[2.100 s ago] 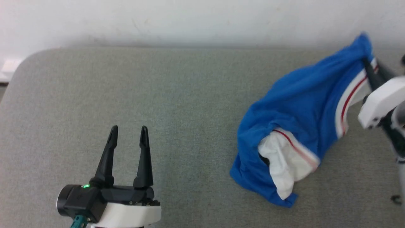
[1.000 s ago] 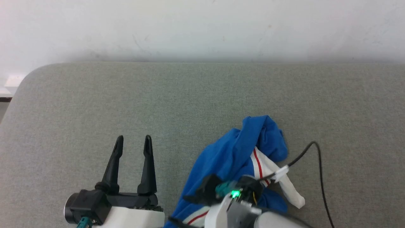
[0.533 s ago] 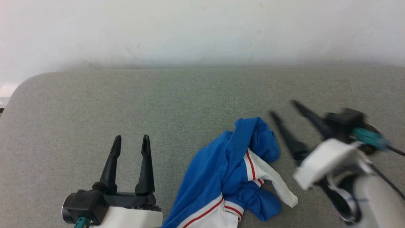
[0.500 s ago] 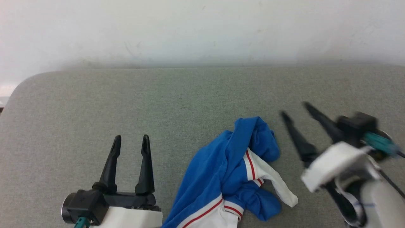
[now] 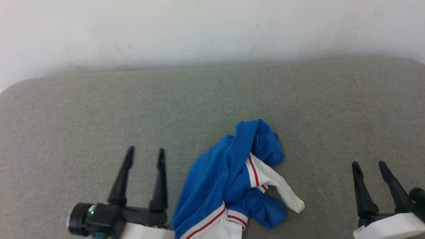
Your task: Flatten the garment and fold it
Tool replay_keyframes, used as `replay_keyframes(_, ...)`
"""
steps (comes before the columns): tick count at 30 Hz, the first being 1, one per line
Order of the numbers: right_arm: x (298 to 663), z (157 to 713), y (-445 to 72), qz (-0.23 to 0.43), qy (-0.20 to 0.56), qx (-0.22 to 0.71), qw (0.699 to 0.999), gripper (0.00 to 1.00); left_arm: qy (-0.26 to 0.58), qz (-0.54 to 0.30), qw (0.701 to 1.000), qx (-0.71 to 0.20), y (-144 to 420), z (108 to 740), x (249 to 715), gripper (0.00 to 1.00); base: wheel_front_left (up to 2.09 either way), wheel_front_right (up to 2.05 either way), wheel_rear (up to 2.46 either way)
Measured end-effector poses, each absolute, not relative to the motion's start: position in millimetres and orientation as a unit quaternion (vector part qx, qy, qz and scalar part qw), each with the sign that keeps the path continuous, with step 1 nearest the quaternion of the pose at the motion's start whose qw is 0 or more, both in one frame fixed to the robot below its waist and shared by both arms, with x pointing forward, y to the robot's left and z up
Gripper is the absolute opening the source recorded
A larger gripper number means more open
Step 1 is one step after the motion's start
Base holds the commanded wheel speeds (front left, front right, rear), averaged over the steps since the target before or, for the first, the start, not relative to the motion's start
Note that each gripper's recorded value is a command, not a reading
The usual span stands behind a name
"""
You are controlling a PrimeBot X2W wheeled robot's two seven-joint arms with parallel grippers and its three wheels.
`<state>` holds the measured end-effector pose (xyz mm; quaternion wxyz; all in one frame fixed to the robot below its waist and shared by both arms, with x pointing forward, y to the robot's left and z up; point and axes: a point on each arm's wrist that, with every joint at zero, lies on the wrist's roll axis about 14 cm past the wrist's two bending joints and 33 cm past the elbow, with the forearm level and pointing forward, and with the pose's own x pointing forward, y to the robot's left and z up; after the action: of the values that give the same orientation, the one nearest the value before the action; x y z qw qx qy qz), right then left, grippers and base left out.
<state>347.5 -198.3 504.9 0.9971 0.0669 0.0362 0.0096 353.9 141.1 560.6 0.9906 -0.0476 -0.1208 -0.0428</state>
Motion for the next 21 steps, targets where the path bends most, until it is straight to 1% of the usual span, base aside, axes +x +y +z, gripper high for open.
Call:
replay_keyframes(3,344,506,-203,0.001,0.03,0.064,0.997,1.0,-0.103,-0.099,0.99,-0.019,117,549,352,1.0,0.0,0.0,0.0)
replay_keyframes(5,343,507,-205,-0.001,0.029,0.064,0.998,1.0,-0.051,-0.152,0.987,-0.003,98,529,348,1.0,0.0,0.0,0.0)
replay_keyframes(8,343,508,-206,-0.003,0.026,0.064,0.998,1.0,0.04,-0.2,0.978,0.034,86,497,337,1.0,0.0,0.0,0.0)
replay_keyframes(14,347,501,-201,0.004,0.038,0.066,0.997,1.0,0.159,-0.241,0.953,0.092,87,454,312,1.0,0.0,0.0,0.0)
replay_keyframes(16,349,496,-197,0.009,0.045,0.069,0.997,1.0,0.192,-0.248,0.945,0.097,88,439,306,1.0,0.0,0.0,0.0)
replay_keyframes(20,356,493,-192,0.017,0.047,0.072,0.996,1.0,0.244,-0.263,0.927,0.11,91,410,295,1.0,0.0,0.0,0.0)
replay_keyframes(21,357,492,-191,0.018,0.048,0.072,0.996,1.0,0.25,-0.264,0.925,0.108,91,407,295,0.98,0.0,0.0,0.0)
